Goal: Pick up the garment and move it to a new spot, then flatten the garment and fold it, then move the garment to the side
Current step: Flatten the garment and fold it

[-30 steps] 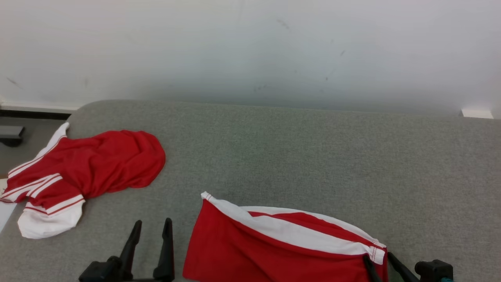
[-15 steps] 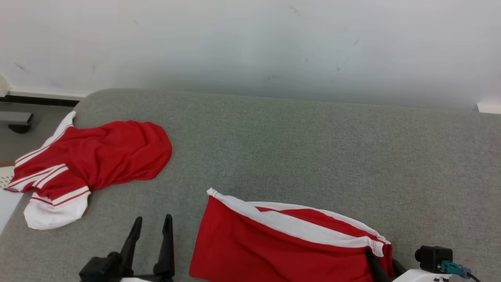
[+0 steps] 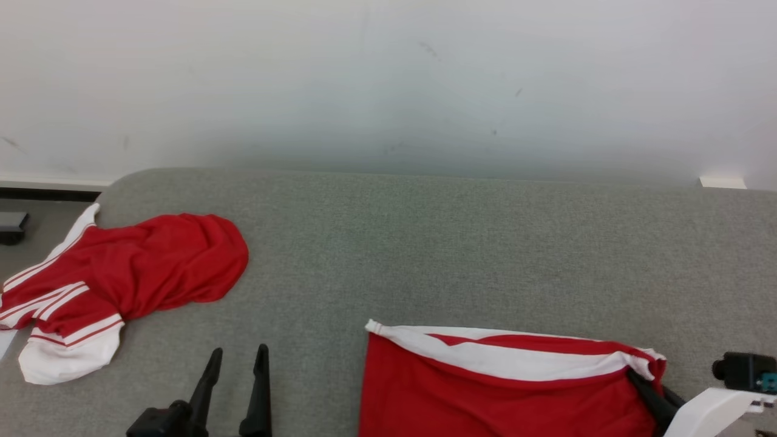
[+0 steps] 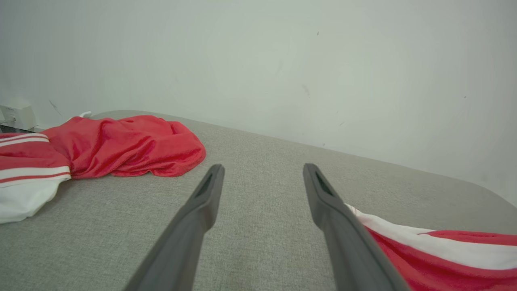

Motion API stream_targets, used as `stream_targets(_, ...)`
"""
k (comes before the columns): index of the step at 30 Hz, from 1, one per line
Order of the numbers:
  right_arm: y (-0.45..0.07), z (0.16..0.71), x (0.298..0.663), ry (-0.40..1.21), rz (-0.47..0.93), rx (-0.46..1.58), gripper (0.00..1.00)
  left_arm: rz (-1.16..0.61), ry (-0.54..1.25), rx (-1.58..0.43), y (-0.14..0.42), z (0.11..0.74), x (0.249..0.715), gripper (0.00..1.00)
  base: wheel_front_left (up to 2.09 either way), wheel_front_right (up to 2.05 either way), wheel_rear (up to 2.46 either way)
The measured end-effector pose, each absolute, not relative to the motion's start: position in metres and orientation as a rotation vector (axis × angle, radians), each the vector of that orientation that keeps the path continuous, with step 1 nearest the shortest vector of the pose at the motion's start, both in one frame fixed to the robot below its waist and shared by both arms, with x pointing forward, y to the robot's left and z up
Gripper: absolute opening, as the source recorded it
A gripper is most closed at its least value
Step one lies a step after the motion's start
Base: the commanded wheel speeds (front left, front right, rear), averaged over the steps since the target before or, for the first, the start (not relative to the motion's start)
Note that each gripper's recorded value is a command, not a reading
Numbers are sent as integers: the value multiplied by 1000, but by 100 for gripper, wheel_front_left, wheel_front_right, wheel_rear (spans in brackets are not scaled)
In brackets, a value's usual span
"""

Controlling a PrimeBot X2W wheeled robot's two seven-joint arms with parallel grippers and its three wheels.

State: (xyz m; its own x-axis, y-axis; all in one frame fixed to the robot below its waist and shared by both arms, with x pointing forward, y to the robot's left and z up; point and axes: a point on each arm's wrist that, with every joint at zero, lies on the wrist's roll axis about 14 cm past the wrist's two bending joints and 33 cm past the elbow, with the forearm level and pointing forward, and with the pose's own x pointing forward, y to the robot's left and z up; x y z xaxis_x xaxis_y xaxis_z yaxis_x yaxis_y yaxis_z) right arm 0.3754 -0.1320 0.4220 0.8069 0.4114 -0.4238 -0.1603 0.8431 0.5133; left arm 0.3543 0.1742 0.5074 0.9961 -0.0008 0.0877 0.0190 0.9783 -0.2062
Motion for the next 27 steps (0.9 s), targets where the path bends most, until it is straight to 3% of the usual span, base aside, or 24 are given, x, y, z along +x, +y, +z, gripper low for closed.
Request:
stream_targets(7, -156, 461, 388, 546, 321, 602, 0, -40, -89, -216, 164, 509, 355, 100, 0, 0, 0)
stream_targets(19, -34, 508, 380, 635, 663, 990, 0, -12, -82, -233, 171, 506, 347, 100, 0, 0, 0)
stream_targets(27, 22, 491, 387, 729, 685, 1056, 0, 54, -72, -249, 188, 501, 333, 100, 0, 0, 0)
